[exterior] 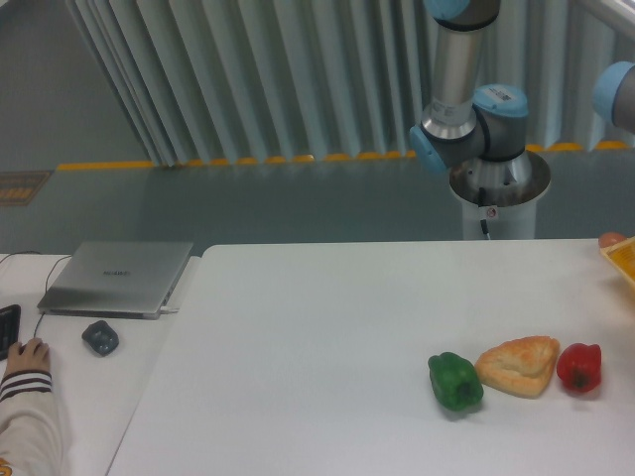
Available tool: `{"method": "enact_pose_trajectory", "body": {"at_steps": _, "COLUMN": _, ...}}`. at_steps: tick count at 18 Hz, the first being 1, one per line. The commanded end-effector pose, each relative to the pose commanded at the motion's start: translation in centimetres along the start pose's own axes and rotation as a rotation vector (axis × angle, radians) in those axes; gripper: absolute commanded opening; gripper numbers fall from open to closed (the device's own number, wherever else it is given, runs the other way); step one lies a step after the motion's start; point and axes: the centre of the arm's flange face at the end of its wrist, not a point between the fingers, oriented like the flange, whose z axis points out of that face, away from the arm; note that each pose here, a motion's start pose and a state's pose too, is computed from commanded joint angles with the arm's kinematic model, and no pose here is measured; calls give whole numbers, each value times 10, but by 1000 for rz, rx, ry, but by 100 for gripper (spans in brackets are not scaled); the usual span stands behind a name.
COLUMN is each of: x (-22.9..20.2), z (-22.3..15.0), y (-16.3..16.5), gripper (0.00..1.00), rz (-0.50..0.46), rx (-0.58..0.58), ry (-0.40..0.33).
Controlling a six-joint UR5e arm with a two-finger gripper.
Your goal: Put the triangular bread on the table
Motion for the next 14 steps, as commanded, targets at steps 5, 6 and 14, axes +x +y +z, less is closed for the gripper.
{"method": "enact_pose_trajectory", "body": {"at_steps": 5, "x": -5, "z": 2, "y": 1, "gripper": 100, "rz": 1, "rx": 33, "ry": 21}}
{"method": "enact_pose_trajectory", "body": {"at_steps": 6, "x": -6, "z": 3, "y": 0, "gripper": 100, "rz": 1, "rx": 46, "ry": 17}}
{"method": "enact_pose_trajectory", "body": {"at_steps": 14, "x": -6, "z": 7, "y": -4, "gripper": 100, "rz": 5, "rx": 67, "ry": 21}}
